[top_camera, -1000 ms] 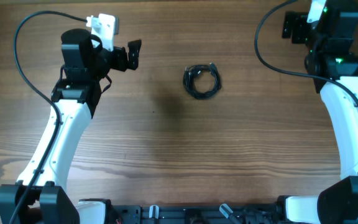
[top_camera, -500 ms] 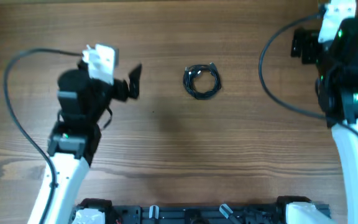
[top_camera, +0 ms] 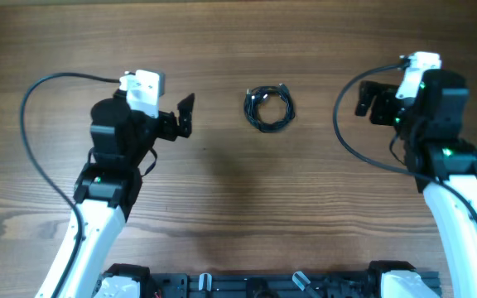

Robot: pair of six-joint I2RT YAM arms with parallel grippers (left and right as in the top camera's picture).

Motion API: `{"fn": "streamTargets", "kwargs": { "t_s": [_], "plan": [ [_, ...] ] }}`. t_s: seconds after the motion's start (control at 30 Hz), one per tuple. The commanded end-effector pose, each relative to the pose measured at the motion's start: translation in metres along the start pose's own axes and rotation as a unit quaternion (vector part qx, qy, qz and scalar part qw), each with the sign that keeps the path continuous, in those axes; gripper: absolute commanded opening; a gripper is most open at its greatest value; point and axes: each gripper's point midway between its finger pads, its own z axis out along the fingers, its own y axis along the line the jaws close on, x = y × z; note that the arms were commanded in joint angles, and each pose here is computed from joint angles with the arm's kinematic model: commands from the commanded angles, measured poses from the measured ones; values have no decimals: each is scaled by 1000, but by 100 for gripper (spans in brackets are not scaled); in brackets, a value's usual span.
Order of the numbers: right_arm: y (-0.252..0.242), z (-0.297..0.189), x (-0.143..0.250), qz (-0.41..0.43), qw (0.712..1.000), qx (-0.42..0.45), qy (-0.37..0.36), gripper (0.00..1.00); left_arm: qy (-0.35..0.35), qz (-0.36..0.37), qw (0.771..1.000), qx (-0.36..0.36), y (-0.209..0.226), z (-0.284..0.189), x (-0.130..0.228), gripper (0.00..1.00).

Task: Untangle cables
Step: 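Lower the left gripper onto the cable coil and grasp it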

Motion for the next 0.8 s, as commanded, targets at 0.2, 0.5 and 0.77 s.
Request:
{"fn": "streamTargets", "kwargs": {
  "t_s": [0.2,0.5,0.77],
  "plan": [
    [48,26,26,-47,992,-97,58,100,38,-71,990,118,-45,61,37,100],
    [69,48,48,-49,980,-168,99,95,75,-60,977,189,-91,116,78,99],
    [60,49,59,-20,982,-140,125,94,155,-25,980,119,-74,169,78,100]
  ]
}}
